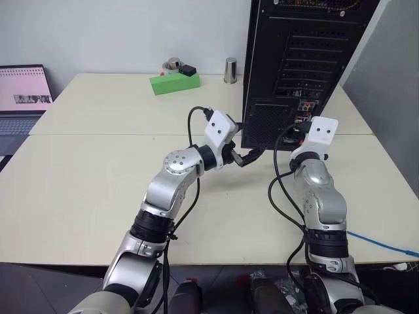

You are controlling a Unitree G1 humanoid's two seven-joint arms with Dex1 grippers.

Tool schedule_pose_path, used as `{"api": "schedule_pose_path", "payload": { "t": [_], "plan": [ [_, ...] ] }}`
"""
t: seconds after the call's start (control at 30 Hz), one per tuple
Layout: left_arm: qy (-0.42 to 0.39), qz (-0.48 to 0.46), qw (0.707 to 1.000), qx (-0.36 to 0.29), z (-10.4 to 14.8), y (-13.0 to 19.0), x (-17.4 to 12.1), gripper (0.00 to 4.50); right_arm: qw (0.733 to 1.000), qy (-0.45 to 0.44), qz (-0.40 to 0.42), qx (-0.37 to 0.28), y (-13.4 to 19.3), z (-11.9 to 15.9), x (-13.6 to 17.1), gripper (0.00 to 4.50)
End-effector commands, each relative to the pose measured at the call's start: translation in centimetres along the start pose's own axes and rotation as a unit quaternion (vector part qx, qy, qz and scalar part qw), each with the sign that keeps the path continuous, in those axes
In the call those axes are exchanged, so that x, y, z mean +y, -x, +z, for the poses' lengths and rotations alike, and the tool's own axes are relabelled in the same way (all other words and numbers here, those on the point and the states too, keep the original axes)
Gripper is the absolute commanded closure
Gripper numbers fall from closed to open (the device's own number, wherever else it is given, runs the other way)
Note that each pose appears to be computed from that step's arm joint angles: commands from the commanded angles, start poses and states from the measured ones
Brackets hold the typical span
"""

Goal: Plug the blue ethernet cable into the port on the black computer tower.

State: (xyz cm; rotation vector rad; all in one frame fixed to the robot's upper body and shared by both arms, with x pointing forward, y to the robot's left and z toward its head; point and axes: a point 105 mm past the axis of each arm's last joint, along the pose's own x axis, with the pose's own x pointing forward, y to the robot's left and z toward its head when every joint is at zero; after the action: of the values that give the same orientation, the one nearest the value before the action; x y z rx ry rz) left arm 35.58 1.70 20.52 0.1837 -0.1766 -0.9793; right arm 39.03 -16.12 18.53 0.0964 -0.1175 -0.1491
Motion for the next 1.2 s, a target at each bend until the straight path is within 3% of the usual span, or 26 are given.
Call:
{"api": "schedule_pose_path", "payload": {
  "t": [0.03,0.63,1.2],
  "plan": [
    [-0.023,-0.001,0.999,-0.030,1.9,-0.1,0.2,0.03,0.999,0.000,-0.005,-0.054,-0.1,2.9,-0.1,4.50],
    [-0.024,0.001,0.999,-0.030,1.9,-0.1,0.2,0.03,0.998,0.012,-0.025,-0.051,-0.2,2.5,-0.8,4.50],
    [-0.025,-0.002,0.999,-0.034,2.0,-0.2,0.0,0.03,0.999,0.039,0.000,-0.031,-1.0,1.6,0.7,4.50]
  ]
}}
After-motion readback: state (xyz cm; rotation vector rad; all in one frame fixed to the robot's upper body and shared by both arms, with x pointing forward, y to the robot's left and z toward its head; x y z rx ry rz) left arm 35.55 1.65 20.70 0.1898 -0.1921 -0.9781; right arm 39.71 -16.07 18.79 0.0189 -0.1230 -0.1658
